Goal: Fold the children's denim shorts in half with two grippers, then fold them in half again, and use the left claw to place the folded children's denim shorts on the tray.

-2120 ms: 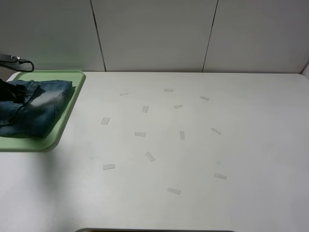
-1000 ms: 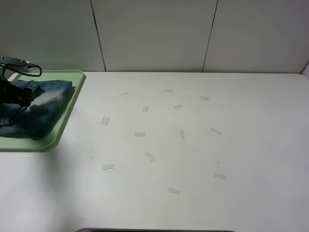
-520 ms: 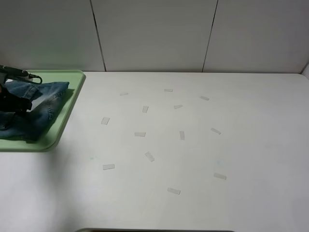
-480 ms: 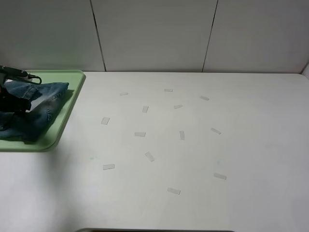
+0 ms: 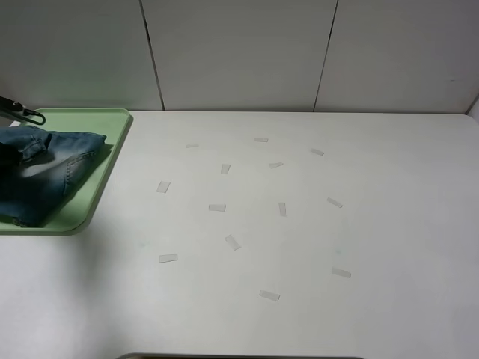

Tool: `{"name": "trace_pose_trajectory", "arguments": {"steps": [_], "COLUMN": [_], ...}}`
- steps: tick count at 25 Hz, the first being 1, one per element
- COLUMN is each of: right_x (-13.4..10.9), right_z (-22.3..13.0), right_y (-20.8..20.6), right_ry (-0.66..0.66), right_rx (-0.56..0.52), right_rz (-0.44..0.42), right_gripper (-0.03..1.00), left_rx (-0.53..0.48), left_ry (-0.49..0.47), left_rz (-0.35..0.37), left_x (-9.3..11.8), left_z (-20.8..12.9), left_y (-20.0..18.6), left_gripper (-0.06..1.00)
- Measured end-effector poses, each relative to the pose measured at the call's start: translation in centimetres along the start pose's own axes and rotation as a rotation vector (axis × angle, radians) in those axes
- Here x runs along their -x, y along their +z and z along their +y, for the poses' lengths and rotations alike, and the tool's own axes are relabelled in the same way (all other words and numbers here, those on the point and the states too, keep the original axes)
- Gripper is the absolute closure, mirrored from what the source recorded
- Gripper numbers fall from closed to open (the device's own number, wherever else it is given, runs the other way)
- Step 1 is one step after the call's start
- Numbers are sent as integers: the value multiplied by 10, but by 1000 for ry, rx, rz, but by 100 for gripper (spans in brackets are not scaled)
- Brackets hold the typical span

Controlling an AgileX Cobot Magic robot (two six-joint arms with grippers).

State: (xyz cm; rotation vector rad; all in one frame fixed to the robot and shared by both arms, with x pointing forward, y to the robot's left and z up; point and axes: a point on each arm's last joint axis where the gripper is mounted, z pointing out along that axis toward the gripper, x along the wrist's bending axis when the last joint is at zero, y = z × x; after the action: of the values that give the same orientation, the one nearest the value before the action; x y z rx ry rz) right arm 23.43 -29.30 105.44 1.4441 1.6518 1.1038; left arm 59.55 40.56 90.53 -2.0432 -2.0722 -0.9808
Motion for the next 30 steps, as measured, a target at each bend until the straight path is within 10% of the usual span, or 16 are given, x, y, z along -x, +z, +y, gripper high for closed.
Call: {"name": "trace_pose_trajectory", "arguments": {"steps": [18,30], "right_x": [0,0], "right_z": [0,0], "right_y": [0,0], "right_ry": [0,0], "right_rx": [0,0], "right_rz": [0,0], "right_gripper": [27,27], "left_rx": [85,134], "left_ry": [59,-61], "left_rz": [227,18], "left_x": [-34,-14], "left_z": [39,38], "left_y": [-15,-11], "left_gripper": [13,13]}}
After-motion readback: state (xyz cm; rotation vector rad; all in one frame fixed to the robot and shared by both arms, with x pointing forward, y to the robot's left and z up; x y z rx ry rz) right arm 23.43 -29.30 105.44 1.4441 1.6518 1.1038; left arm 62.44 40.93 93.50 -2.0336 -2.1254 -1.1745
